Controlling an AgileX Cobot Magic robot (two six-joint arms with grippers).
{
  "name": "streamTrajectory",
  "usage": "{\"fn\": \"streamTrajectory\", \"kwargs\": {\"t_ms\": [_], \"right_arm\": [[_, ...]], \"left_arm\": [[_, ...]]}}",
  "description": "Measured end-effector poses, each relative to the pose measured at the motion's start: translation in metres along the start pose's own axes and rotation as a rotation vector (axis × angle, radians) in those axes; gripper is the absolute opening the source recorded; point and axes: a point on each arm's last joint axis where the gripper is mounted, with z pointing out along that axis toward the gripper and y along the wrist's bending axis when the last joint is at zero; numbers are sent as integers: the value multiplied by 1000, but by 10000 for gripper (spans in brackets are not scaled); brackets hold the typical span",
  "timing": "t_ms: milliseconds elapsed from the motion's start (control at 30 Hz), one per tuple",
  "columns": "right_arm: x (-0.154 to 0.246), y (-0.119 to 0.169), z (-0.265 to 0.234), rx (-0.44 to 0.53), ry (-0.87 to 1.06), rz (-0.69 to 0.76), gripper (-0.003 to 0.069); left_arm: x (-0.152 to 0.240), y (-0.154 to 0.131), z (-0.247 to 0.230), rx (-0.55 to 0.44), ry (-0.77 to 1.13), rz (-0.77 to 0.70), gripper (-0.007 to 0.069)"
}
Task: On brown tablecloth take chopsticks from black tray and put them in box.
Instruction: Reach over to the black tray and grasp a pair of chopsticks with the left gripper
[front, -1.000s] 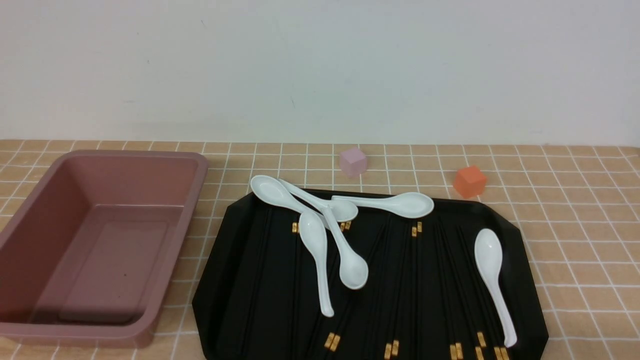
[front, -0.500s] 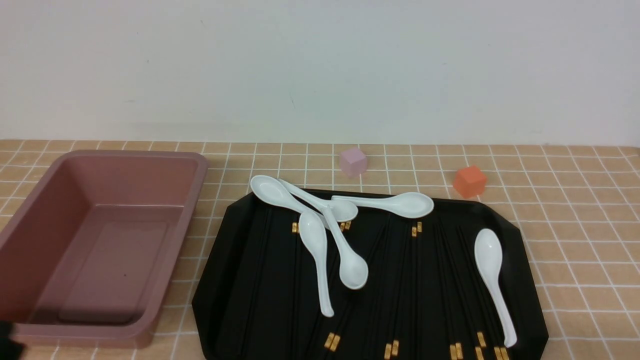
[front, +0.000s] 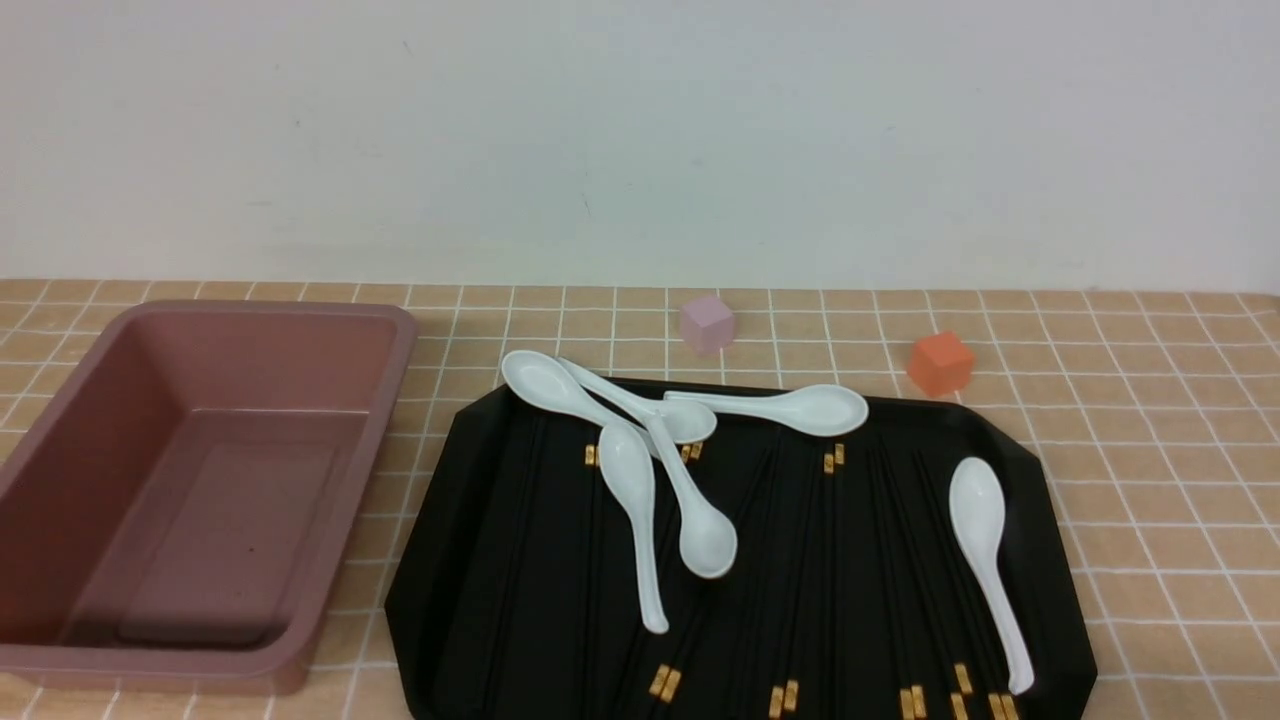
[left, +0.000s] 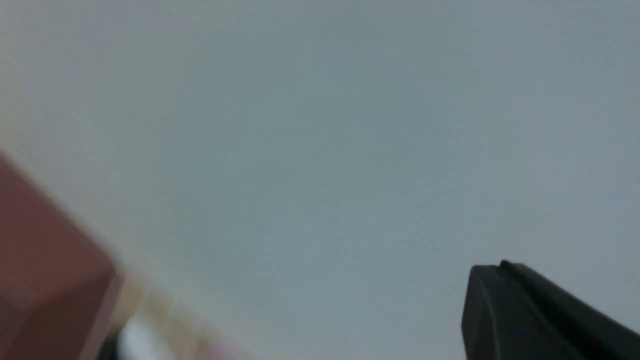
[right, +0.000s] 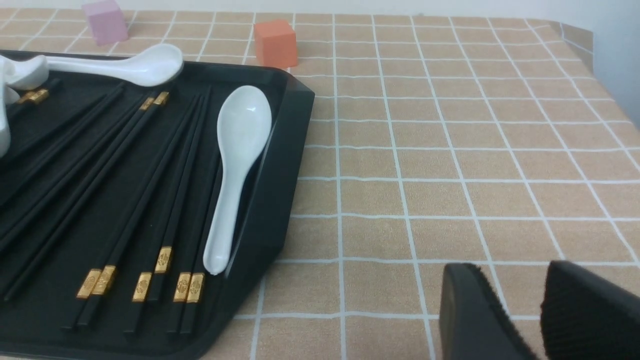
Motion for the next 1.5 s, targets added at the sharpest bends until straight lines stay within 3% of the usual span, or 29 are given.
{"fn": "streamTrajectory", "kwargs": {"t_ms": [133,233,333,500,633,700,833,933,1267,1500], "right_arm": [[0,0,0,0,0,0,240],[0,0,0,0,0,0,240],[0,0,0,0,0,0,240],[0,0,0,0,0,0,240],[0,0,0,0,0,0,240],[0,0,0,0,0,0,240],[0,0,0,0,0,0,240],[0,0,0,0,0,0,240],[0,0,0,0,0,-1,240],[0,0,0,0,0,0,240]], "left_arm": [[6,-7,55,-194,467,111,-13],[14,5,99,-331,846,166,-13],[32,24,144,-375,1132,177,-13],[91,25,193,-394,1381,267,-13],[122,17,224,-484,1395,376,-13],[131,18,237,-584,1366,429,-13],[140,31,259,-736,1271,528,-8],[155,46,273,-785,1239,567,32],[191,85,294,-796,1233,579,293],[201,94,301,-776,1215,575,318]]}}
